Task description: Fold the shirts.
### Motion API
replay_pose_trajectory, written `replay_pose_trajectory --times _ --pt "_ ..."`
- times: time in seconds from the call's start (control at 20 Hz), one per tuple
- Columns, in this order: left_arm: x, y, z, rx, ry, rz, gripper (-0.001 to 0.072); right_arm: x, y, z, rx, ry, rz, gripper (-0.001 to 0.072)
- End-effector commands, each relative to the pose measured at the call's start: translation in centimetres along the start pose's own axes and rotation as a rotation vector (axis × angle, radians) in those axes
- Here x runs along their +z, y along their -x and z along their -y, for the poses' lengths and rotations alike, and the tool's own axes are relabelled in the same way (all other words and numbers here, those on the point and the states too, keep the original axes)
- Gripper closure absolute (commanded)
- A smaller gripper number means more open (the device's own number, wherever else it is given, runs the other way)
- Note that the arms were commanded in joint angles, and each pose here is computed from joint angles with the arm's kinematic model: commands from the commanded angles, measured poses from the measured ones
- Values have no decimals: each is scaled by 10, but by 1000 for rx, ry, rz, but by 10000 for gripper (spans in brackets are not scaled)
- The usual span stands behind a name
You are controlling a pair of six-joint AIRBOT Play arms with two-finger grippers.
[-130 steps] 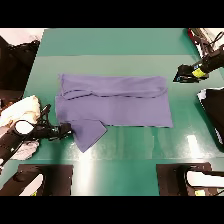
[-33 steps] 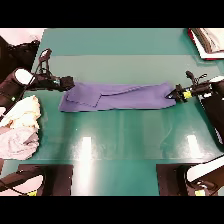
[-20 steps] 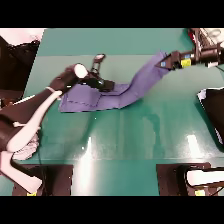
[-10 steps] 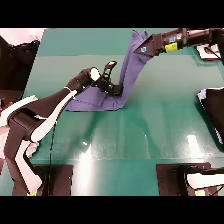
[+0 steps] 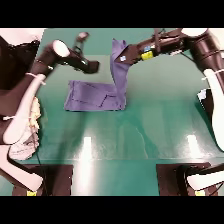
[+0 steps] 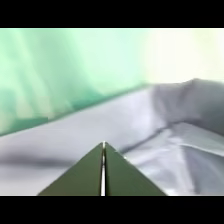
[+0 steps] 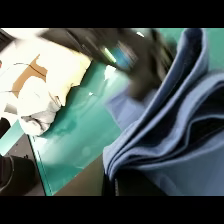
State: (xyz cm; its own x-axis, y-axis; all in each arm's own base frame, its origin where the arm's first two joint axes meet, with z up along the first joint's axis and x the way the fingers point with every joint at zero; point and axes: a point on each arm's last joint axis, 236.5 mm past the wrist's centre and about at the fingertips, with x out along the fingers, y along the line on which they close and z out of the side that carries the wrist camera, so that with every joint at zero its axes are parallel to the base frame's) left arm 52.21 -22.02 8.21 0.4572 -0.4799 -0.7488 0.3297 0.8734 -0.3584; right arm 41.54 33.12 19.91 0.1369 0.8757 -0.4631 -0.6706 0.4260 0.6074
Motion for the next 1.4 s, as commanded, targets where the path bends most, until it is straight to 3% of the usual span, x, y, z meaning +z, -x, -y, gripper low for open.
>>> replay_pose_trajectory --times 0.0,0.15,0.35,0.4,0.45,0.5,0.6,0.65,0.8,1.1,1.35 --pt "25 90 -53 166 -23 90 680 0 -43 -5 13 33 16 701" --pt "29 150 -76 267 -27 138 680 -4 -88 -7 18 59 28 699" --pt "22 179 -85 304 -13 133 680 -23 -161 -4 8 58 40 686" --pt "18 178 -84 302 -10 117 679 -28 -177 -6 8 82 47 508" --pt "14 178 -84 301 -8 101 680 -34 -191 -9 11 99 37 196" --pt "12 178 -84 301 -8 94 680 -40 -197 -15 32 107 12 19" --pt "10 178 -85 303 -11 82 680 -49 -186 -23 64 142 -67 17" --pt "8 177 -85 302 -14 72 680 -56 -171 -17 48 150 -126 81" --pt "7 177 -84 302 -12 68 680 -75 -118 45 -125 110 -283 86" --pt "6 176 -84 299 -11 63 680 -105 -26 152 -286 -274 -320 87" --pt "-4 165 -89 293 2 30 679 -155 -24 191 -312 -530 -295 86"
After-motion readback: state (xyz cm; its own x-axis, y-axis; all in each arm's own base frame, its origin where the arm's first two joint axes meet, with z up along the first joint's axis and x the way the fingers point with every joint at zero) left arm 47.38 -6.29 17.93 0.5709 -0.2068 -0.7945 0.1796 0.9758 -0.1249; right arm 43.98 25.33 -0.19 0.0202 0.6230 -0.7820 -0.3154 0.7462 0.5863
